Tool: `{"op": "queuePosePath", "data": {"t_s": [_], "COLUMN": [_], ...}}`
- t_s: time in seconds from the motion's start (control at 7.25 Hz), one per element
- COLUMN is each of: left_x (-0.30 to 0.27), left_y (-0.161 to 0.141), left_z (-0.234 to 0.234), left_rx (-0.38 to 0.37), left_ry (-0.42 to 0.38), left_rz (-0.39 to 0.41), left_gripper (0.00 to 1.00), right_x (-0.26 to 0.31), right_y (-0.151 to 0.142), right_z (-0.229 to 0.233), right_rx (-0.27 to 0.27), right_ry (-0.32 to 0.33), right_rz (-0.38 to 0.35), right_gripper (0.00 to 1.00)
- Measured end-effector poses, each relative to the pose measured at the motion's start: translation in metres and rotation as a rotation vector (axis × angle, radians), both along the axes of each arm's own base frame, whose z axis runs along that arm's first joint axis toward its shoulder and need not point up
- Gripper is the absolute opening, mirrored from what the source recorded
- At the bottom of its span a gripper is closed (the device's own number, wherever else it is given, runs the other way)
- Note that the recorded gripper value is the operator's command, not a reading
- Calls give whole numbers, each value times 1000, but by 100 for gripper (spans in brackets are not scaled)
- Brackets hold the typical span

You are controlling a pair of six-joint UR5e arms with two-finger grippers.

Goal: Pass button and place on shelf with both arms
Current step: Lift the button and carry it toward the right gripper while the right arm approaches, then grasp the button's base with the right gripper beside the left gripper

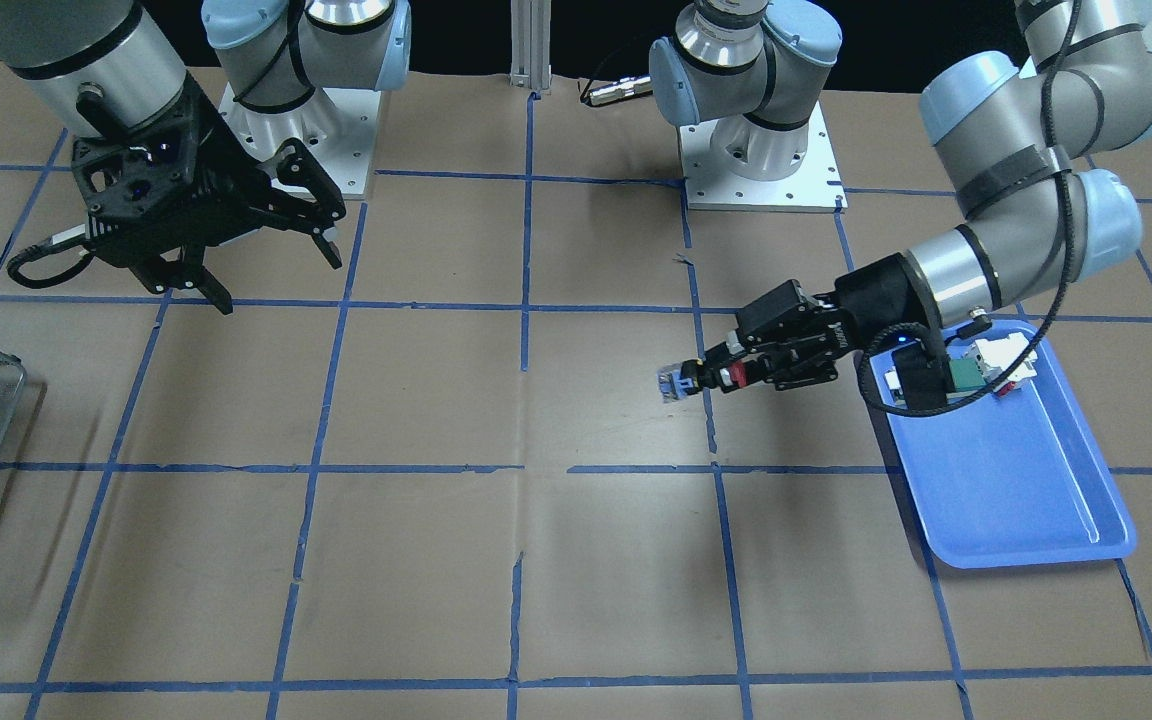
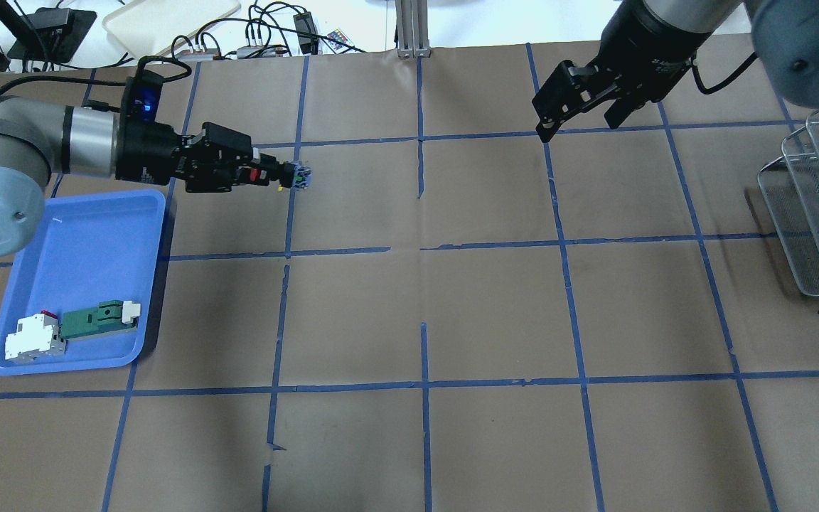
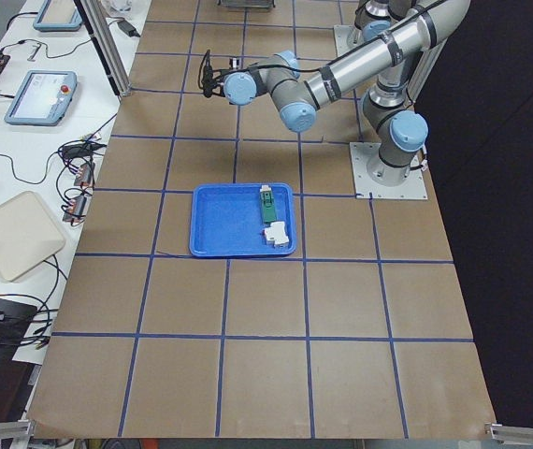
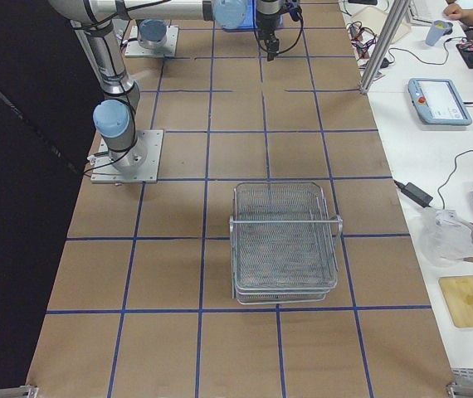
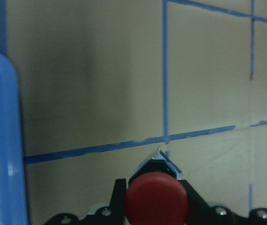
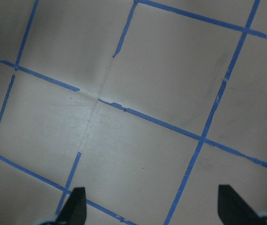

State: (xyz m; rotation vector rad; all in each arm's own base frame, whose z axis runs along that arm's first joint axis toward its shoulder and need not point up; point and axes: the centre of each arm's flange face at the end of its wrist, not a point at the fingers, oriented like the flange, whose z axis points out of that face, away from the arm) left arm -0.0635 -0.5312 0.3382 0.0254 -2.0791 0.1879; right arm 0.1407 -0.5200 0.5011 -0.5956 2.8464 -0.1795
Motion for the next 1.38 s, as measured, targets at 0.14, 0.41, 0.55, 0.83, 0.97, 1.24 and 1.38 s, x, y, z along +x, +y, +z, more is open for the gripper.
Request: {"op": "queuePosePath", "data": {"t_s": [0.14,0.41,0.55,0.83,0.97,1.24,1.38], "left_x": [-27,-76,-103,-134,-146,-167,-174], "left_y": [2,7,11,12,12,16,17], "left_z": [4,11,17,26,31,38,42], "left_rx": [-12,-6,22,81,116,162,170], "left_ry": [87,220,264,301,307,310,309], "left_rz": [-17,-57,-78,-77,-70,-73,-76], "left_gripper": [0,0,0,0,0,0,0], "right_x": [-13,-24,-22,-17,-15,-10,-6], "right_y": [-2,-1,1,6,8,10,10], "right_z": [1,-2,0,3,3,4,6], "right_rx": [-36,-73,-112,-224,-288,-384,-419], "right_ry": [-26,-199,-283,-349,-370,-389,-409], "right_rz": [119,316,393,589,697,854,883], "right_gripper": [100,100,100,100,100,100,100]}}
